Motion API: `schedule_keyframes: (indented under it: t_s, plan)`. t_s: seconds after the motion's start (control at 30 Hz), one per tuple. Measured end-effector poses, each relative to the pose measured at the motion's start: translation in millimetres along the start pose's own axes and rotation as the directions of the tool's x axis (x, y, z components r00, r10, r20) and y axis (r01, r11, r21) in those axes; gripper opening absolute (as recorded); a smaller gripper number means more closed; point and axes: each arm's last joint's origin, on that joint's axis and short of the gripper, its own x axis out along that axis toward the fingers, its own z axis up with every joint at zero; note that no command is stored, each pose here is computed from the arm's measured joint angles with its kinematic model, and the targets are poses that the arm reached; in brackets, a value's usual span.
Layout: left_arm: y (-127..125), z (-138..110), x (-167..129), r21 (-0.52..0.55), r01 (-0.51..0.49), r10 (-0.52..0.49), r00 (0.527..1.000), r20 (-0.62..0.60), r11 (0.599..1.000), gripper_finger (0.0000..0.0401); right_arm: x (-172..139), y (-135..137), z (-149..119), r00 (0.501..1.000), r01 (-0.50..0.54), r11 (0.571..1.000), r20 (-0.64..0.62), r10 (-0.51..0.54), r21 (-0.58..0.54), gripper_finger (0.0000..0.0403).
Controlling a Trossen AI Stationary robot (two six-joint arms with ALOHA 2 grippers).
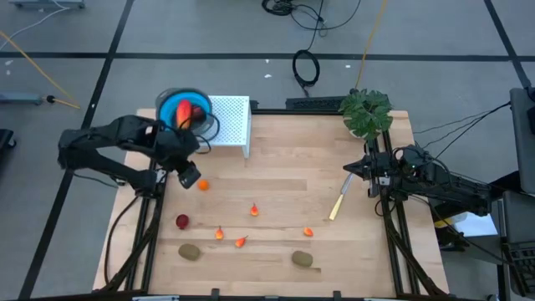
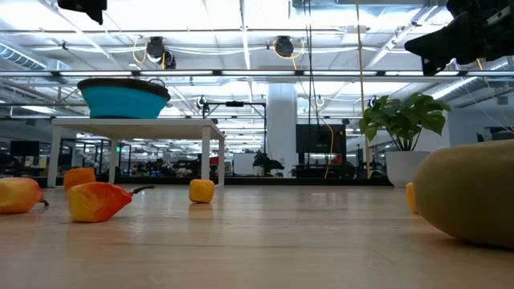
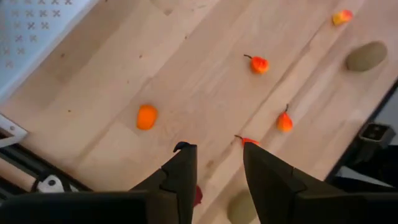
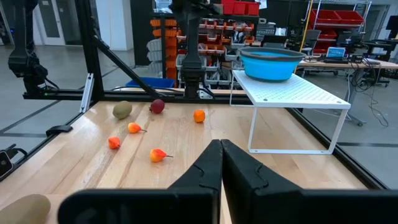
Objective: Pick & Place Fruit
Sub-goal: Put the orange into the blue strainer bowl on the shelf
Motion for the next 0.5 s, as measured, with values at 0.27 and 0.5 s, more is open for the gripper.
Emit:
schedule_keyframes:
  t_s: [0.27,0.5]
  plan:
    - [-13,-5,7,0.053,-0.055,0.054,0.998,0.018,0.997,0.0116,0,0,0,1.0,0.0,1.0,0.0,0.0,0.0,0.0]
    - [-28,-1,26,0.087,-0.169,0.166,0.985,0.041,0.982,0.0136,0,0,0,1.0,0.0,1.0,0.0,0.0,0.001,0.0]
